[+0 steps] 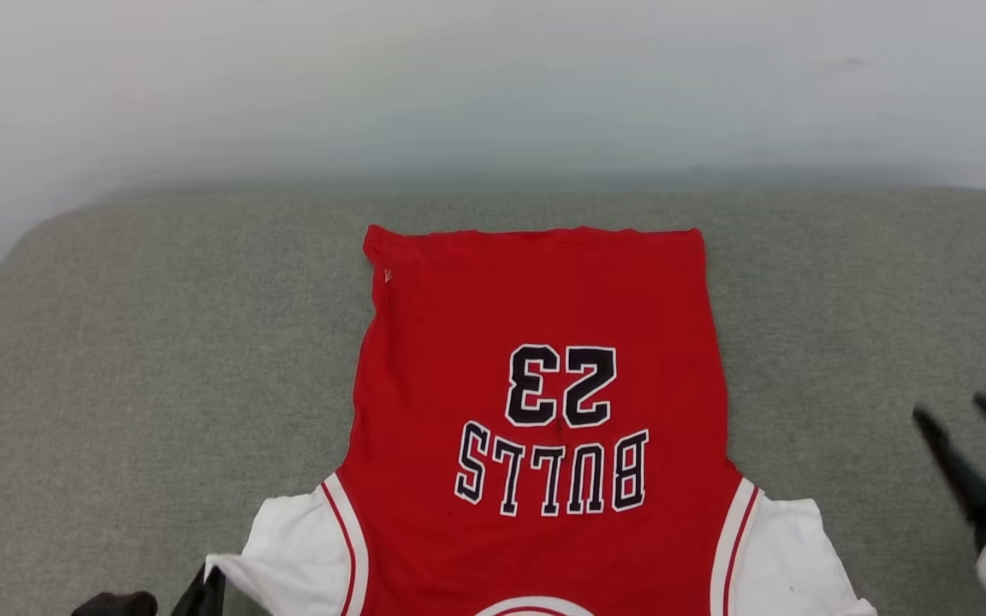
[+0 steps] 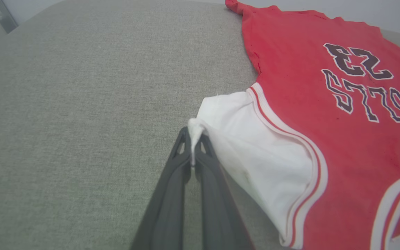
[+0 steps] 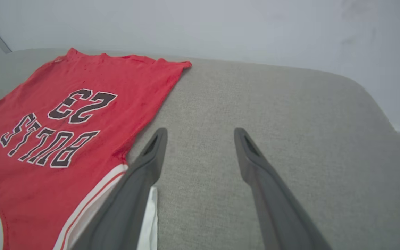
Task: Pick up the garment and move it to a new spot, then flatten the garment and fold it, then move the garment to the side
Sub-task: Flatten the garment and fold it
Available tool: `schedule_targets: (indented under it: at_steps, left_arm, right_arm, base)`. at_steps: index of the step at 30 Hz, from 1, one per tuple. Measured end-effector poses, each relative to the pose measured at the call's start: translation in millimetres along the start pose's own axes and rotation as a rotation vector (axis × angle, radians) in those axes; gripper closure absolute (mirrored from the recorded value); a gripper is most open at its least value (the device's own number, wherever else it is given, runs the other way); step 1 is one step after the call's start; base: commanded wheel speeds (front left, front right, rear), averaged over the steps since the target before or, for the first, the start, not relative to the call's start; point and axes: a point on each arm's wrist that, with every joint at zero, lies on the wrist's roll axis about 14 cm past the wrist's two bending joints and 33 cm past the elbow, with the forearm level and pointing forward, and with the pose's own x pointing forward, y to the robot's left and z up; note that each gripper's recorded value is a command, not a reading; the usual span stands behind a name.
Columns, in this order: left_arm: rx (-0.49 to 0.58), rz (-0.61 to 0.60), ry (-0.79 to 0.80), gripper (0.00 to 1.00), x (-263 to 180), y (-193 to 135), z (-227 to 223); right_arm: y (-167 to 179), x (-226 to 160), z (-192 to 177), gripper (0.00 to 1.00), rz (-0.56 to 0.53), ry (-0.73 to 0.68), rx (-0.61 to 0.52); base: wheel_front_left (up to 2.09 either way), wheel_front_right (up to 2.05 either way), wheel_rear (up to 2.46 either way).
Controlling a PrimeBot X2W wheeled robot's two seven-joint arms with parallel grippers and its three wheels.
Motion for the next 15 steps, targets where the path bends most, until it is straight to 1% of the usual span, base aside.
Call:
schedule_targets:
  at_steps: [4,7,11,15]
  left_arm:
    - [0.014,-0.01,-0.041,1.0,9.8,-5.8,13.9]
    - [0.021,-0.019,-0.068,1.0,20.9,-10.5,23.8]
    - [0.01,-0.022,-0.097,1.0,35.1,-16.7,32.9]
    - [-0.005,-0.007,-0.102,1.0,44.0,-17.9,33.1]
  right_arm:
    - [-2.4,32.5,65.9,0.0,0.011,-0.131,-0.038]
    - [4.2,62.3,104.6,0.0,0.04,-0.173,-0.053]
    - [17.8,104.9,128.5,0.0,0.089,-0.133,-0.078]
    - [28.2,150.7,131.7,0.0,0.119,-0.027,-0.095]
  base:
    - [0.0,0.0,0.0]
    - [0.0,0.0,0.0]
    - [0.0,0.0,0.0]
    - [0.0,0.0,0.0]
